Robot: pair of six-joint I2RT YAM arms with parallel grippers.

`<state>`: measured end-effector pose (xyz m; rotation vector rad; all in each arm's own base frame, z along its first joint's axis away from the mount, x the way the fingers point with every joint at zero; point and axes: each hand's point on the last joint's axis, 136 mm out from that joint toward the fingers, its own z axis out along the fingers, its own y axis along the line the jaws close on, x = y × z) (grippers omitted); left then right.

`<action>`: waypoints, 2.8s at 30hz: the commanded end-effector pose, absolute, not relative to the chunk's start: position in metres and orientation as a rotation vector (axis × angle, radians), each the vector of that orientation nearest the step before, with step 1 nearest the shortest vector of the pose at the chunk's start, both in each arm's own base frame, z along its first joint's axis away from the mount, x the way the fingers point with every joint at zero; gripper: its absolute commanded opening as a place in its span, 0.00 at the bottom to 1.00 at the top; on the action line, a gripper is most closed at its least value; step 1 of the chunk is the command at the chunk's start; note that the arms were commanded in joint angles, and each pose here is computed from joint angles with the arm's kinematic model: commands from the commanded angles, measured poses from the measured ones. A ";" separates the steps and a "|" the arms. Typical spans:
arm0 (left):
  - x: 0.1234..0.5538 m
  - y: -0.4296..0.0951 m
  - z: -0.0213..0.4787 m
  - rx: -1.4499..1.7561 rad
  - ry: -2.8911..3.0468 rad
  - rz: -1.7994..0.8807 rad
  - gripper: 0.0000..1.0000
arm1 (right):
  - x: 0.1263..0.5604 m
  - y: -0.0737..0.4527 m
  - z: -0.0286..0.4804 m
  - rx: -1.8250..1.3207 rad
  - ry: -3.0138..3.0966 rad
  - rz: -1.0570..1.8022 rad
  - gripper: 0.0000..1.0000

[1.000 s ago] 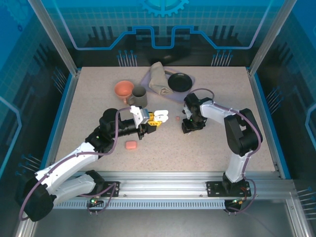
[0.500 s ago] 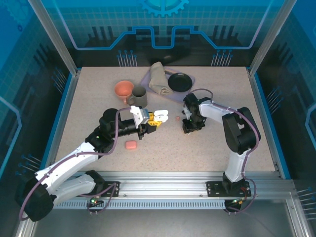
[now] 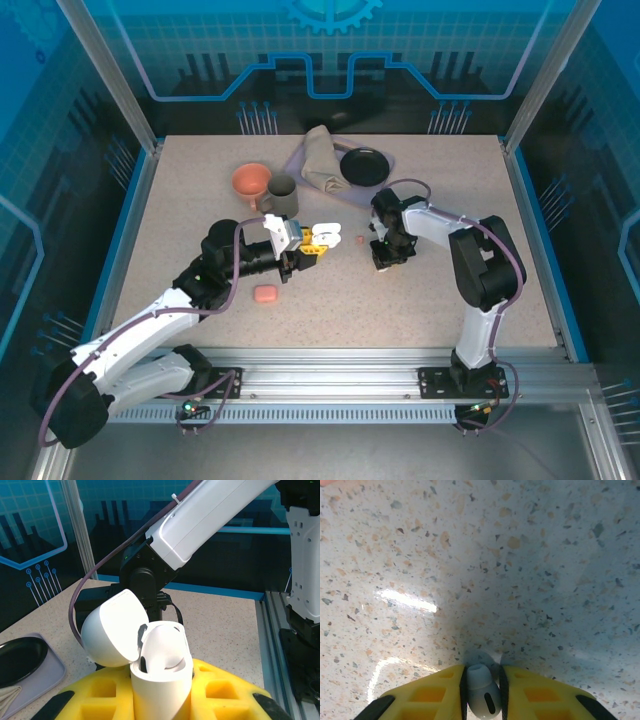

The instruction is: Insert the wireless bluetooth earbuds into the charging case

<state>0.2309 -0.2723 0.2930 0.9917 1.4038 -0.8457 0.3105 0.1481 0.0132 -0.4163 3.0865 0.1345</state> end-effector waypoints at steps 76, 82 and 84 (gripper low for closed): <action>0.232 -0.296 0.299 0.945 1.433 -1.007 0.00 | 0.236 0.257 0.332 -1.379 1.246 -0.178 0.23; 0.231 -0.296 0.298 0.960 1.420 -0.999 0.00 | 0.238 0.256 0.329 -1.382 1.258 -0.184 0.23; 0.230 -0.296 0.298 0.963 1.417 -0.998 0.00 | 0.239 0.256 0.328 -1.388 1.262 -0.189 0.23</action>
